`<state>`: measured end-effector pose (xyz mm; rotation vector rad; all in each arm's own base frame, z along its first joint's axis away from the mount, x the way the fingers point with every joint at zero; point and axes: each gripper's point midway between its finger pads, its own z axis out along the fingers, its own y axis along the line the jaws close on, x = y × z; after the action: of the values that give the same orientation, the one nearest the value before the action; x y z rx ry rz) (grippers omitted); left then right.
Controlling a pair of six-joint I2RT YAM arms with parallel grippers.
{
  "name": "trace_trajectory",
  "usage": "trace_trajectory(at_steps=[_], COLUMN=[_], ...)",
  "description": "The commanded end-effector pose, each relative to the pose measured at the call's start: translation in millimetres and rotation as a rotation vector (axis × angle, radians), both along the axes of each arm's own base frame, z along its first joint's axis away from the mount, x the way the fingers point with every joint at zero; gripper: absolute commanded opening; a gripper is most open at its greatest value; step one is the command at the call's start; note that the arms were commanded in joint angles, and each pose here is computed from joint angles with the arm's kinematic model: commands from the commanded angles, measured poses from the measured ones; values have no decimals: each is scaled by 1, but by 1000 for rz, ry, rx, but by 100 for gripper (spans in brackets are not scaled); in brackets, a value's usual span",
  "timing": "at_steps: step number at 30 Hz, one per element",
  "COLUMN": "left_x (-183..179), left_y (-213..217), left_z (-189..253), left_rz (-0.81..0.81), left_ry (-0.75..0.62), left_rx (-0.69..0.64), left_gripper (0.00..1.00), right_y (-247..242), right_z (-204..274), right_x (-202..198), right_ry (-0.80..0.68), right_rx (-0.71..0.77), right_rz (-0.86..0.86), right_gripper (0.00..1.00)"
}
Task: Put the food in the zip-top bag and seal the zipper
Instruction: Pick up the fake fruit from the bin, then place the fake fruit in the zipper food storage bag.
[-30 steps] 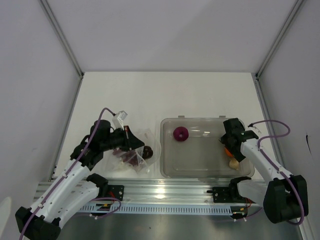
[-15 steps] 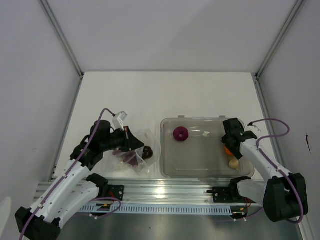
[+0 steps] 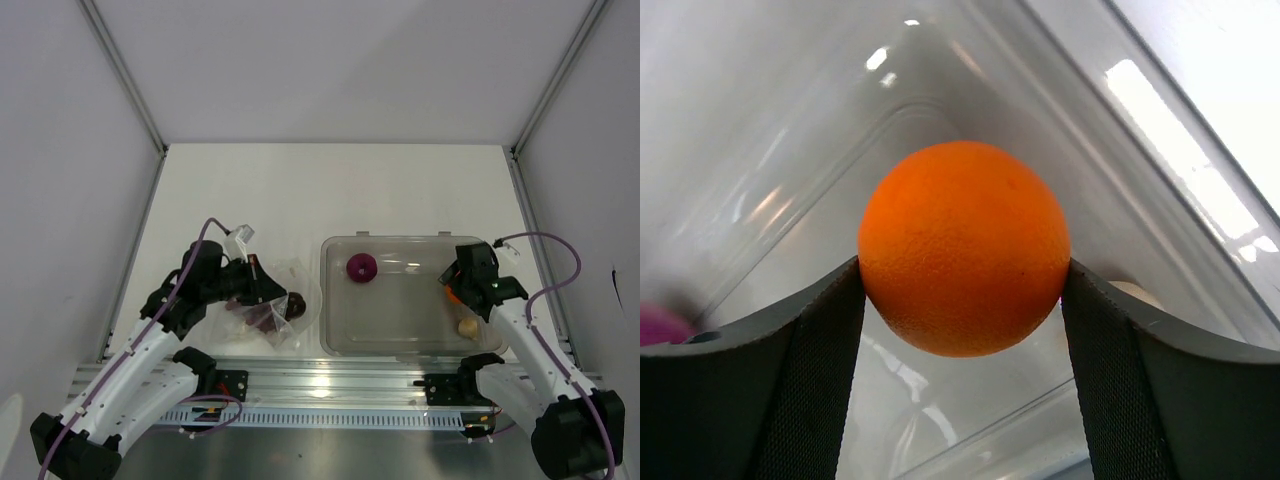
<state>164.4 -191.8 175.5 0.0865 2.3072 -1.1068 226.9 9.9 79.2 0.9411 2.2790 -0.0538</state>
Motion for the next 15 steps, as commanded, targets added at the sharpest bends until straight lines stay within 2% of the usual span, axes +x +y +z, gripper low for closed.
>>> trace_trajectory(at_steps=[1, 6, 11, 15], left_x=[2, 1, 0, 0], left_y=[1, 4, 6, 7], left_z=[14, 15, 15, 19], left_rz=[10, 20, 26, 32], left_ry=[-26, -15, -5, 2], left_rx=[8, 21, 33, 41], left_gripper=[1, 1, 1, 0], right_y=[19, 71, 134, 191], right_z=[38, 80, 109, 136], right_x=[14, 17, 9, -3], right_ry=[-134, -260, -291, -336], right_rx=[37, 159, 300, 357], right_rz=[144, 434, 708, 911], right_gripper=[0, 0, 0, 0])
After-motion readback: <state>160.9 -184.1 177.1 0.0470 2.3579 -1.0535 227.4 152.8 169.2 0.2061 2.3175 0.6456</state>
